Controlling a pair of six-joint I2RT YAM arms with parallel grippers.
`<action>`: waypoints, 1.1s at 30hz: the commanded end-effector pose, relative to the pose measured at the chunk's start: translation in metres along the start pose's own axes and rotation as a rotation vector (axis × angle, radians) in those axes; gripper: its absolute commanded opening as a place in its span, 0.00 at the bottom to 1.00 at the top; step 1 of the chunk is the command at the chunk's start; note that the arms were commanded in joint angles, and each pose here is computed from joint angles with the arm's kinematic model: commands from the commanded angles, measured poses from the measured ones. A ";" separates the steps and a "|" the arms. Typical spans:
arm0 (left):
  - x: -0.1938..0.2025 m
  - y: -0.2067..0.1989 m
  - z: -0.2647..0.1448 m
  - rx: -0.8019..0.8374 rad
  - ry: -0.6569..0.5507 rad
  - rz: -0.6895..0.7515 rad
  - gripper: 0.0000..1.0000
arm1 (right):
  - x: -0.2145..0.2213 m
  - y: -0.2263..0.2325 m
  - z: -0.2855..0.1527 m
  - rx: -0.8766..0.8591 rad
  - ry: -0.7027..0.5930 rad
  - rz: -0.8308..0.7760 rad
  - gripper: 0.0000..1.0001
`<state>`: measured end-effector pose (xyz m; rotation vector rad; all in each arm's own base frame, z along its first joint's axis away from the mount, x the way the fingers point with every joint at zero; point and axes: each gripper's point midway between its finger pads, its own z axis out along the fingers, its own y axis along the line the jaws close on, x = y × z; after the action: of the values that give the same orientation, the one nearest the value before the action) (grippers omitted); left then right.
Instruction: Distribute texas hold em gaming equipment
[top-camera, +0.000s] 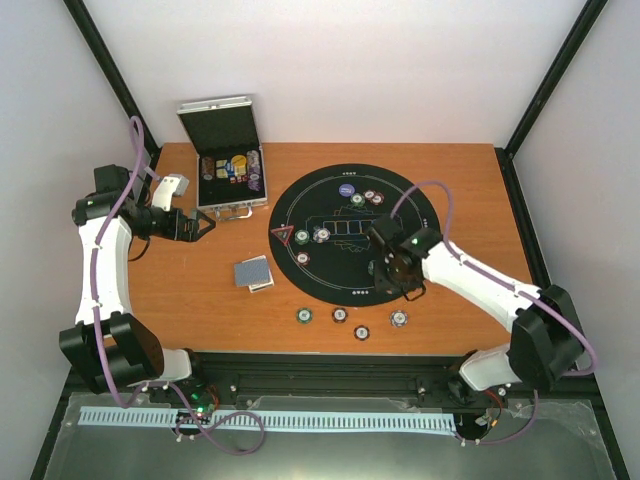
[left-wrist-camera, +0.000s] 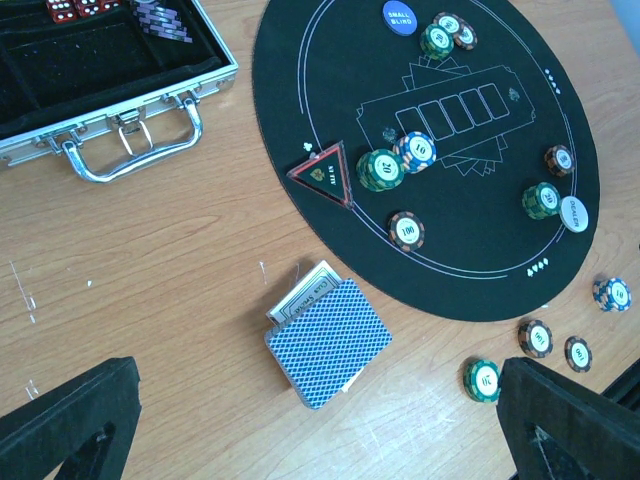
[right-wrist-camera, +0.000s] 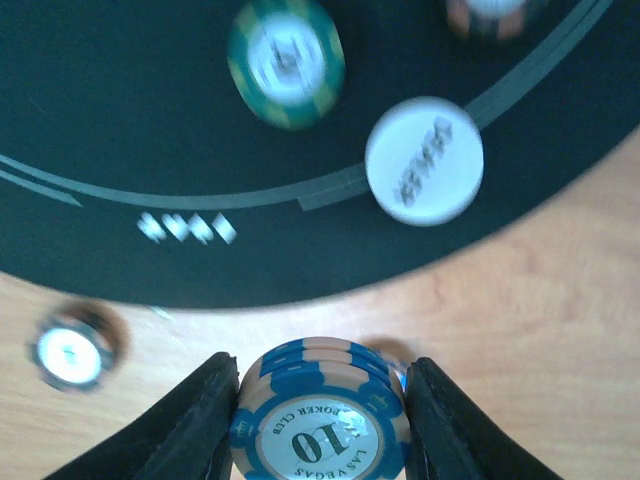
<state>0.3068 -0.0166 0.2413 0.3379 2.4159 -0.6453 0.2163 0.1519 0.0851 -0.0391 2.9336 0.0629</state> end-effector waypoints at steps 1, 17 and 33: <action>-0.007 -0.006 -0.008 0.004 -0.024 0.025 1.00 | -0.051 0.004 -0.021 0.047 -0.076 -0.037 0.32; -0.018 0.001 -0.001 0.026 -0.029 0.026 1.00 | -0.262 -0.023 0.031 0.094 -0.135 0.079 0.31; -0.018 0.015 0.013 0.035 -0.004 0.017 1.00 | -0.311 -0.048 0.108 0.088 -0.106 0.137 0.31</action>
<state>0.3232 -0.0133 0.2246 0.3195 2.4555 -0.7055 0.5396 0.1123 0.0452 0.1902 2.8230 -0.0600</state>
